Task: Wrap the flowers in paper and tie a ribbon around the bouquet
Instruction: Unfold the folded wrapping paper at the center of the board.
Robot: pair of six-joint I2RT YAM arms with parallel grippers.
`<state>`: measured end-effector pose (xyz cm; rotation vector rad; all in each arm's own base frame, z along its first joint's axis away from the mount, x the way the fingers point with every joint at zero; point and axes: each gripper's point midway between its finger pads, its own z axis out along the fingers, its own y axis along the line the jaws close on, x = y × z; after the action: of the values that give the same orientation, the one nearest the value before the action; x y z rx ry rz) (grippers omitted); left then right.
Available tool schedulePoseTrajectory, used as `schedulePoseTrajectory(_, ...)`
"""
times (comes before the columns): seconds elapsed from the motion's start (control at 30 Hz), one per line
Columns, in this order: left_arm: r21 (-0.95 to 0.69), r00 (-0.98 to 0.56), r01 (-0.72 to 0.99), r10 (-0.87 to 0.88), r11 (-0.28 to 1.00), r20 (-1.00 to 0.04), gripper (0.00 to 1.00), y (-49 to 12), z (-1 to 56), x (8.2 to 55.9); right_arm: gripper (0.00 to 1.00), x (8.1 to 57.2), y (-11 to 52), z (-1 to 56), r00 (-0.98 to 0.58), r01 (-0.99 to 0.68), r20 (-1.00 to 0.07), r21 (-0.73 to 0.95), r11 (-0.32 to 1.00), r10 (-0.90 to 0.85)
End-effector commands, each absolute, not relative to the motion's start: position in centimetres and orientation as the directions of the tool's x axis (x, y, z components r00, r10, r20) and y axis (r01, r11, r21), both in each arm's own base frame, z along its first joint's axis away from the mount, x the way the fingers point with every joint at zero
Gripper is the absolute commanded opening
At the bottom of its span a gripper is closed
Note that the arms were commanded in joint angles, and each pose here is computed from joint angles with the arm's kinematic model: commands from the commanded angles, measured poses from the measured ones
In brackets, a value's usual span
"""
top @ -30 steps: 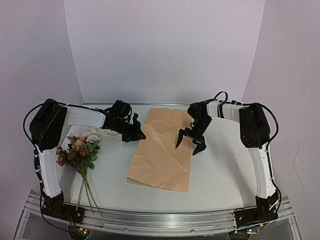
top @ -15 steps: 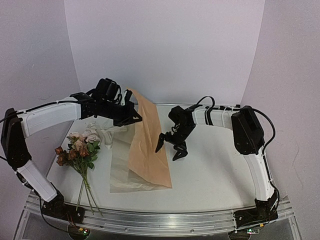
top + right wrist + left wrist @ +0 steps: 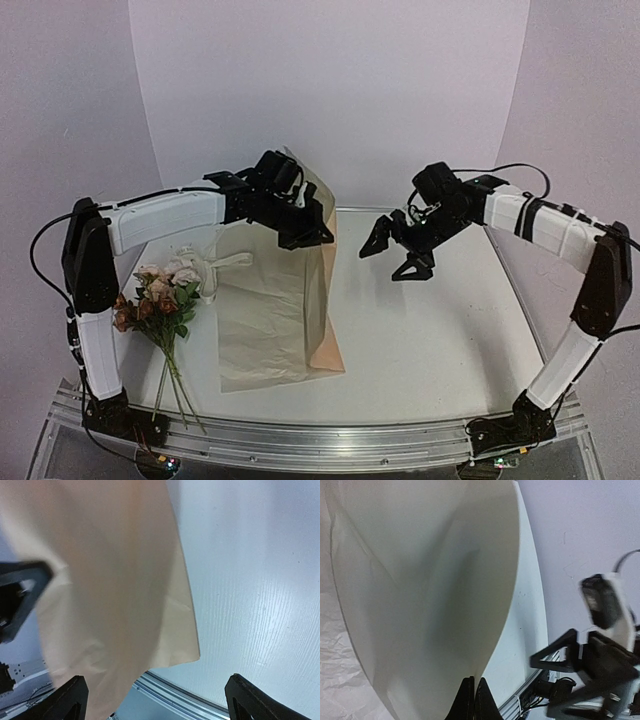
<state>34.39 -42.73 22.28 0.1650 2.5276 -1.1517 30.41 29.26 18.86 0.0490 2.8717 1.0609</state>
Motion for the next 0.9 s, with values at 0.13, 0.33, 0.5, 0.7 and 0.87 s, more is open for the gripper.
schedulePoseTrajectory(0.13,-0.736,-0.932,0.23,-0.072,0.637,-0.354,0.0,-45.0,24.0,34.6,0.98,26.9,28.7,22.2,-0.928,-0.318,-0.341,0.511,0.799,-0.151)
schedulePoseTrajectory(0.33,-0.739,-0.942,0.201,-0.08,0.643,-0.325,0.0,-45.5,23.9,34.6,0.98,26.2,30.9,22.8,-0.863,-0.464,-0.422,0.439,0.77,-0.28)
schedulePoseTrajectory(0.5,-0.732,-0.944,0.196,-0.076,0.652,-0.32,0.0,-45.5,23.7,34.3,0.98,25.4,32.5,23.1,-0.812,-0.546,-0.467,0.397,0.738,-0.35)
schedulePoseTrajectory(0.7,-0.724,-0.943,0.204,-0.066,0.659,-0.326,0.0,-45.6,23.5,34.0,0.98,24.9,33.5,24.2,-0.767,-0.598,-0.526,0.377,0.707,-0.368)
schedulePoseTrajectory(0.87,-0.714,-0.939,0.217,-0.058,0.666,-0.339,0.0,-45.8,23.6,33.7,0.98,25.1,34.6,24.7,-0.754,-0.612,-0.54,0.373,0.697,-0.373)
